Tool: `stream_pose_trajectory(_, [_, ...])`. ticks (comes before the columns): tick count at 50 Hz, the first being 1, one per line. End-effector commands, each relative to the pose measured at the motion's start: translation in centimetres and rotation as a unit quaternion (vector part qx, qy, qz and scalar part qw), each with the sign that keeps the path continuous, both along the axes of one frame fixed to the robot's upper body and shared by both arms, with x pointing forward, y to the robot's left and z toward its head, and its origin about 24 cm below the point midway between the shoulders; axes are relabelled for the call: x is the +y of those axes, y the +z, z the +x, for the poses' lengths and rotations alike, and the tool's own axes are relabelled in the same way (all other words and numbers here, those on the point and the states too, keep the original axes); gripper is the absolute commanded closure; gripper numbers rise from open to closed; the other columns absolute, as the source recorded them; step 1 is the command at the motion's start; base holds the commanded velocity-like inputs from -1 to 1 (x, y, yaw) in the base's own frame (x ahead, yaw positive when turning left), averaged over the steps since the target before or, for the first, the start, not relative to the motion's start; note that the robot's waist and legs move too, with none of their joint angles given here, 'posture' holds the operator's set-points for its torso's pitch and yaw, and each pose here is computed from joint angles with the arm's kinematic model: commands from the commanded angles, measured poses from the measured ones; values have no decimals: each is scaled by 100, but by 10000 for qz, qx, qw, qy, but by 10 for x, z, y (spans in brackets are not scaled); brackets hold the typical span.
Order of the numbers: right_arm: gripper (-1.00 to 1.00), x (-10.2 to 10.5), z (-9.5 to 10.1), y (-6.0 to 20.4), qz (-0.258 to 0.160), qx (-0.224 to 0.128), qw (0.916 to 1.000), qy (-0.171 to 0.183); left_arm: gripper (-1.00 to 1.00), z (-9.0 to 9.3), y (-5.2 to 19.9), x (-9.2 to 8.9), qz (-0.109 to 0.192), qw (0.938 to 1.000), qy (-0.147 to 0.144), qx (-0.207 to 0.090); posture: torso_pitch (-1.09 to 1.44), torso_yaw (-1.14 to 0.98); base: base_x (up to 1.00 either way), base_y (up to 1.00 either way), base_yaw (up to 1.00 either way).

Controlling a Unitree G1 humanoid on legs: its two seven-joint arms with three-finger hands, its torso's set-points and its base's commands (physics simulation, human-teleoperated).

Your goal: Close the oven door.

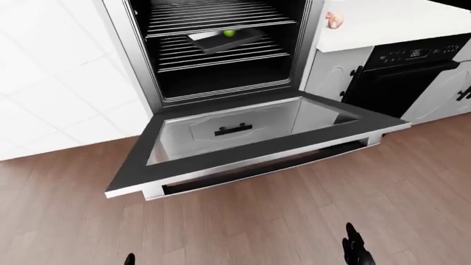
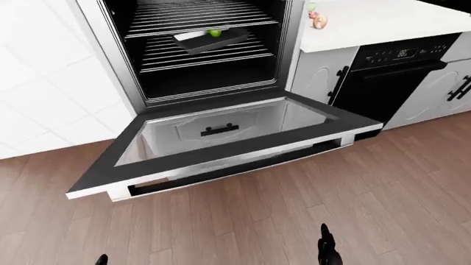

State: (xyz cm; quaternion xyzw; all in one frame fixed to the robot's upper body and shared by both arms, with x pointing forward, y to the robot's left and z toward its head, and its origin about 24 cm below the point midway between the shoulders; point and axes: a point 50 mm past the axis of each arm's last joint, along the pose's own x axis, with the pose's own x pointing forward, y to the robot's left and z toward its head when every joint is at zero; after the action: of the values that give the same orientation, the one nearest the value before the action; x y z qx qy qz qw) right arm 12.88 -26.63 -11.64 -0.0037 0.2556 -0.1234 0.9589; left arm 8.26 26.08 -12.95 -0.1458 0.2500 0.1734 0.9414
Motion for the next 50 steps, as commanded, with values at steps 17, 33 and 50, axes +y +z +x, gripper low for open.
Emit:
stream_pose_trajectory(17, [-100,1,-2,1,-105,-98,9999,27,-100,-3,2,7,337,9993,-49,127,0,0,0,38,0])
stream_pose_trajectory(33, [-100,0,0,2,-86,-101,9999,30,-100,-1,3,9,295,9995,-25,91,0,0,0,38,0])
stream_pose_trajectory(50, [-100,1,-1,1,-80,-70,9999,44,-100,-2,3,11,271,9996,-26,111,0,0,0,38,0])
